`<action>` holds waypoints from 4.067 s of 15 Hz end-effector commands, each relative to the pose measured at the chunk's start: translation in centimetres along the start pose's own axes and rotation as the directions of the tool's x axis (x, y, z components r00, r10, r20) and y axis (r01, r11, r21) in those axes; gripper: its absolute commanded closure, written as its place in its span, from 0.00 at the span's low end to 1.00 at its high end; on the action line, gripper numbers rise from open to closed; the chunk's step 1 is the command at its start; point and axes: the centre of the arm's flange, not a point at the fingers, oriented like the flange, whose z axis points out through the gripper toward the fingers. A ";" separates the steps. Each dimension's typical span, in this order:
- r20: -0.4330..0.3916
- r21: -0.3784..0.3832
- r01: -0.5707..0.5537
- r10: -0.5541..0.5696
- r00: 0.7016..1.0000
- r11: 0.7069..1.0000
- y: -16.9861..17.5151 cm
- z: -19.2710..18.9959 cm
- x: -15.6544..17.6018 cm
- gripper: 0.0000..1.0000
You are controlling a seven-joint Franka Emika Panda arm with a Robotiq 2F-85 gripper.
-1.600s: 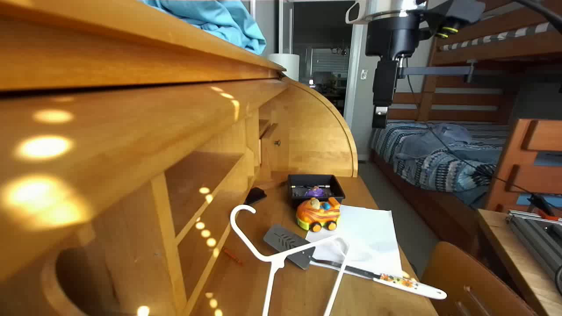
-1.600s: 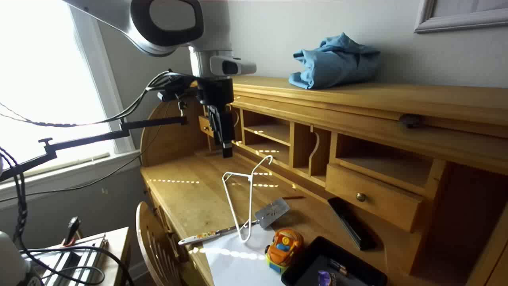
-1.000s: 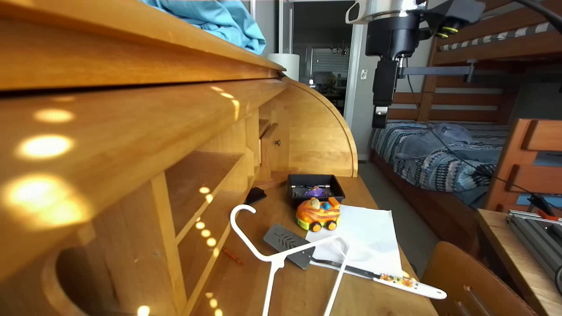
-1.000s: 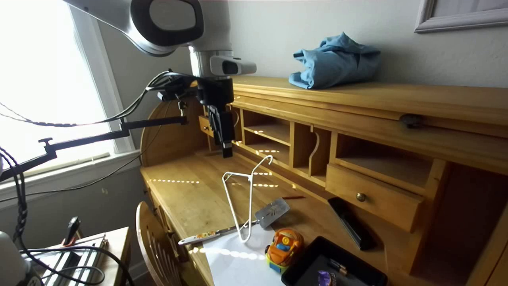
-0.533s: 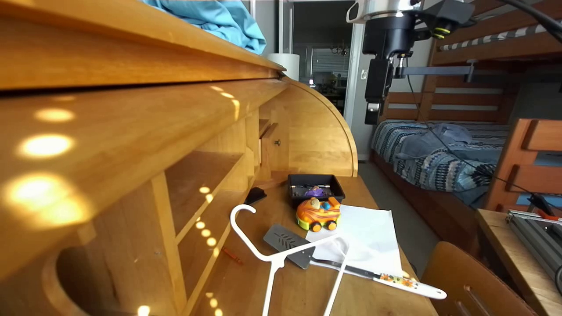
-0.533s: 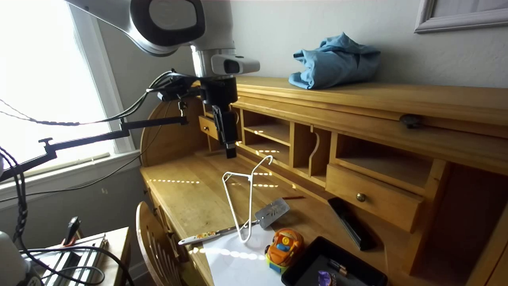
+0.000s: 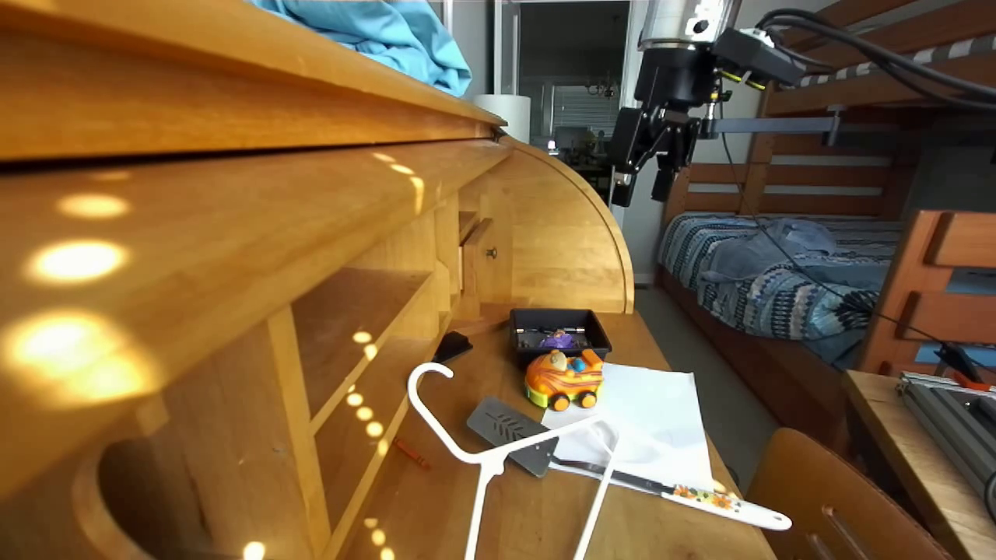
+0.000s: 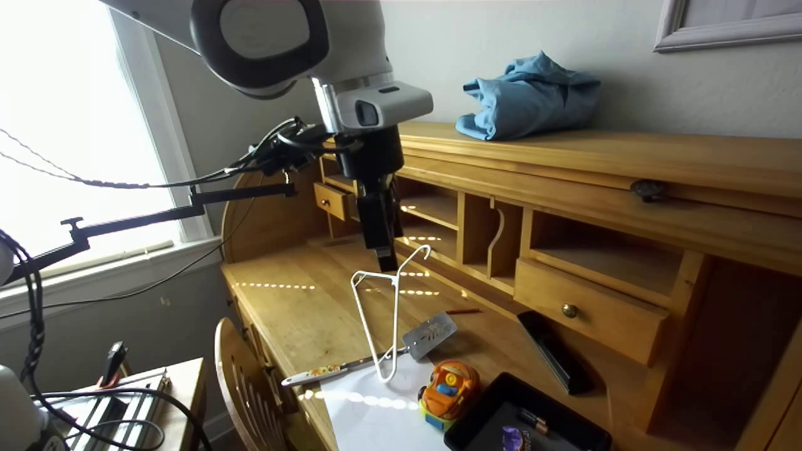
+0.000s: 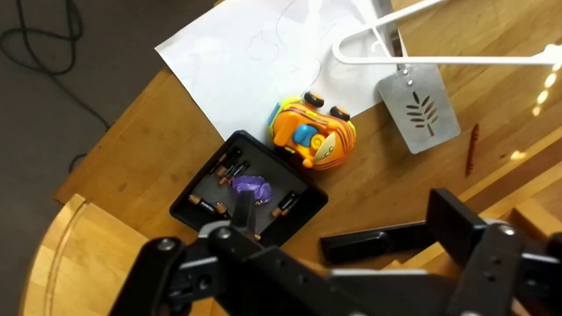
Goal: Open the right drawer
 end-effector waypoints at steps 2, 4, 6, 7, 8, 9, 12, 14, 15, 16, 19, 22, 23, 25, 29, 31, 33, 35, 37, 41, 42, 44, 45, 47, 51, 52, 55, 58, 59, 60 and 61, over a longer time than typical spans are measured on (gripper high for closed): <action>-0.120 0.037 -0.214 0.217 0.969 0.976 2.2 1.9 0.8 0.00; -0.109 0.074 -0.167 0.174 0.979 0.983 2.4 2.2 1.0 0.00; -0.153 0.000 -0.159 0.157 0.976 0.987 2.7 2.4 1.3 0.00; -0.189 -0.058 -0.144 0.131 0.973 0.988 3.1 2.6 1.7 0.00; -0.218 -0.120 -0.131 0.103 0.970 0.984 3.5 2.9 2.4 0.00; -0.240 -0.169 -0.114 0.072 0.968 0.979 3.8 3.0 2.9 0.00; -0.219 -0.174 -0.081 0.041 0.975 0.981 4.6 2.7 2.5 0.00; -0.219 -0.196 -0.061 0.017 0.976 0.979 4.6 3.0 2.9 0.00; -0.218 -0.197 -0.058 0.014 0.976 0.979 4.5 3.1 3.0 0.00; -0.217 -0.198 -0.056 0.012 0.976 0.979 4.4 3.1 3.1 0.00; -0.209 -0.247 0.090 -0.143 0.967 0.965 3.0 3.5 6.3 0.00; -0.193 -0.276 0.247 -0.306 0.932 0.929 -0.2 2.3 9.5 0.00; -0.185 -0.282 0.297 -0.356 0.916 0.912 -1.3 2.2 10.7 0.00; -0.159 -0.305 0.390 -0.450 0.879 0.869 -3.0 2.1 12.5 0.00; -0.154 -0.282 0.390 -0.442 0.884 0.877 -3.0 2.2 11.3 0.00; -0.150 -0.284 0.397 -0.449 0.881 0.873 -3.1 2.4 11.8 0.00; -0.130 -0.285 0.396 -0.445 0.886 0.873 -2.8 3.1 12.0 0.00; -0.108 -0.287 0.397 -0.441 0.891 0.872 -2.0 3.9 11.3 0.00; -0.081 -0.281 0.397 -0.434 0.897 0.874 -1.0 4.1 10.4 0.00; -0.050 -0.297 0.410 -0.443 0.895 0.862 0.6 6.0 7.9 0.00; -0.033 -0.296 0.418 -0.446 0.894 0.859 0.9 6.7 7.3 0.00; -0.018 -0.304 0.436 -0.463 0.886 0.847 1.3 8.3 6.0 0.00; -0.010 -0.314 0.445 -0.472 0.882 0.839 1.3 9.2 5.3 0.00; -0.036 -0.331 0.477 -0.517 0.855 0.814 1.3 11.0 4.4 0.00; -0.150 -0.286 0.393 -0.446 0.882 0.874 1.5 13.4 5.0 0.00; -0.114 -0.238 0.372 -0.406 0.907 0.897 4.7 13.6 6.0 0.00; -0.109 -0.268 0.374 -0.414 0.904 0.888 3.8 13.4 5.8 0.00; -0.109 -0.266 0.364 -0.403 0.909 0.893 4.7 13.7 6.0 0.00; -0.140 -0.266 0.385 -0.431 0.892 0.884 4.1 13.9 5.7 0.00; -0.184 -0.266 0.412 -0.465 0.866 0.872 3.5 14.1 5.5 0.00; -0.234 -0.268 0.438 -0.499 0.835 0.858 2.7 14.3 5.3 0.00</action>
